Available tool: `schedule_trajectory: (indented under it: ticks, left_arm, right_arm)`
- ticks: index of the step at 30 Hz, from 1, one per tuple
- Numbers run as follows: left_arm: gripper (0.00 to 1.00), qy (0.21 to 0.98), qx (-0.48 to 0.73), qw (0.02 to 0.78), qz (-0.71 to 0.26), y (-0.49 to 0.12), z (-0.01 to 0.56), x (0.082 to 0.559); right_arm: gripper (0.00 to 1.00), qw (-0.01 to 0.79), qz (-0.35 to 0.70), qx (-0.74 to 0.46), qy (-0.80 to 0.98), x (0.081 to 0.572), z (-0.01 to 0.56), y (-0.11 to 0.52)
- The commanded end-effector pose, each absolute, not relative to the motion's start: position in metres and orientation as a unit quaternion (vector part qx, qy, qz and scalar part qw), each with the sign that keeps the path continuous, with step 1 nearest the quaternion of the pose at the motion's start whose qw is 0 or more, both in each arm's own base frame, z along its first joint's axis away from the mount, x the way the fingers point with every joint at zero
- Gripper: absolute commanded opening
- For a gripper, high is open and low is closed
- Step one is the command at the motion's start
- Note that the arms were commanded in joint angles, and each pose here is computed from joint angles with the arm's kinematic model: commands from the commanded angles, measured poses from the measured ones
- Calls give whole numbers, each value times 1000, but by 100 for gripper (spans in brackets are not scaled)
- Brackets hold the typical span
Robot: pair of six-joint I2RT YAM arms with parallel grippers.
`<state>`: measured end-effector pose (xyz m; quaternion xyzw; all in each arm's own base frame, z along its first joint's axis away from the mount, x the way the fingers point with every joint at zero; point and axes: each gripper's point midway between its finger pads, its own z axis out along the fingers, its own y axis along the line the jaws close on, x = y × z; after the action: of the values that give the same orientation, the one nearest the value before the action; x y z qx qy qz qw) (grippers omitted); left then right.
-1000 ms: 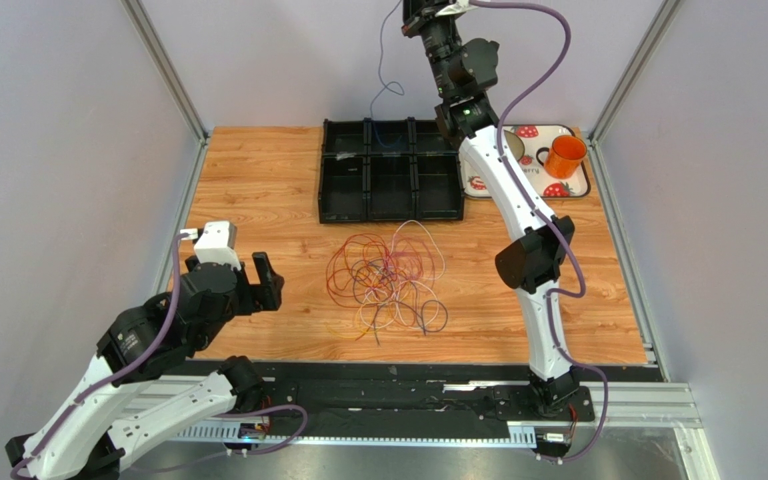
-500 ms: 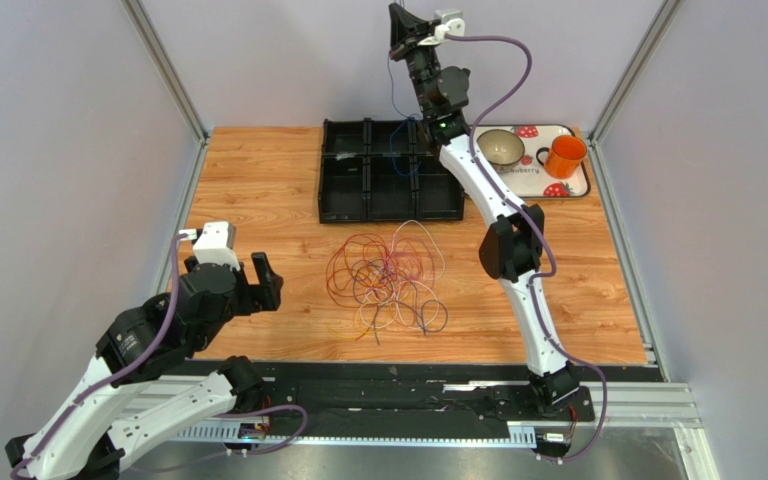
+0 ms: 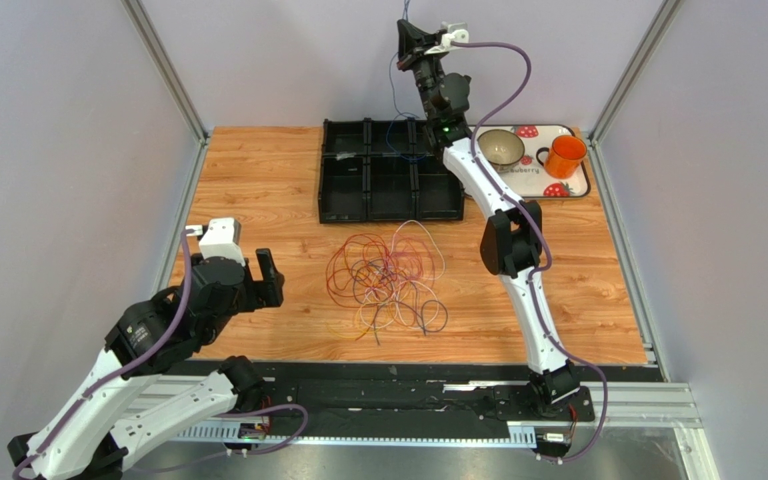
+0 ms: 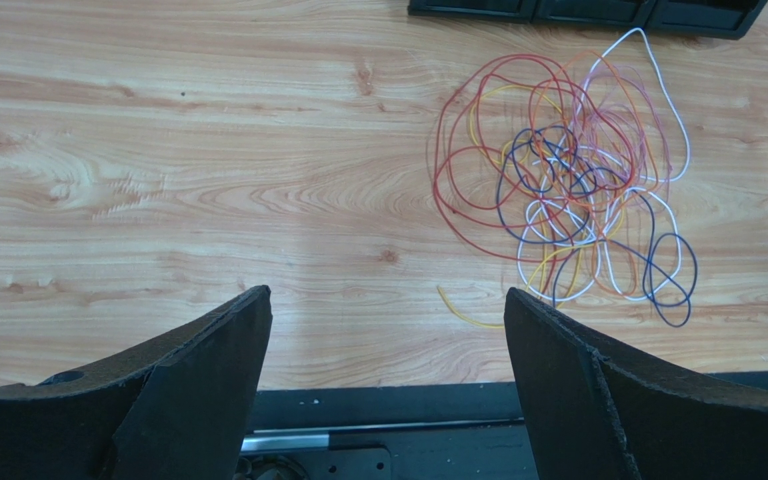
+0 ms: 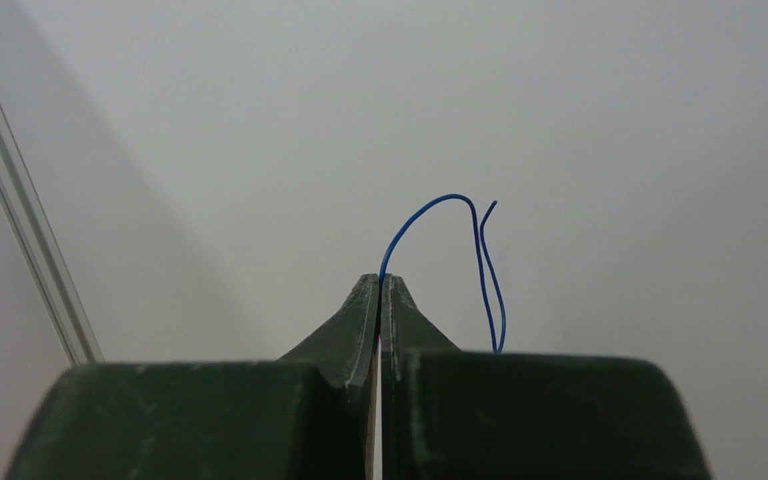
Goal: Untangle the cables
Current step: Place the cable in the bin.
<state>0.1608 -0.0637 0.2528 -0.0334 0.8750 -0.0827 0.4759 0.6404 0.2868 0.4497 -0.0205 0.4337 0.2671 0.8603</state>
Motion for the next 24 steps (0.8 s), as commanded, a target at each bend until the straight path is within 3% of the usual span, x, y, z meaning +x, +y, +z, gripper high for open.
schedule_trajectory:
  ticks: [1, 16, 24]
  left_arm:
    - [94, 871, -31, 483, -87, -65, 262, 163]
    - [93, 866, -36, 490, -97, -62, 265, 160]
    - [93, 860, -40, 498, -108, -60, 268, 157]
  right_arm:
    - [0, 842, 297, -4, 450, 645, 429, 294]
    - [0, 765, 280, -2, 580, 661, 301, 316]
    - [0, 727, 285, 5, 625, 650, 269, 318]
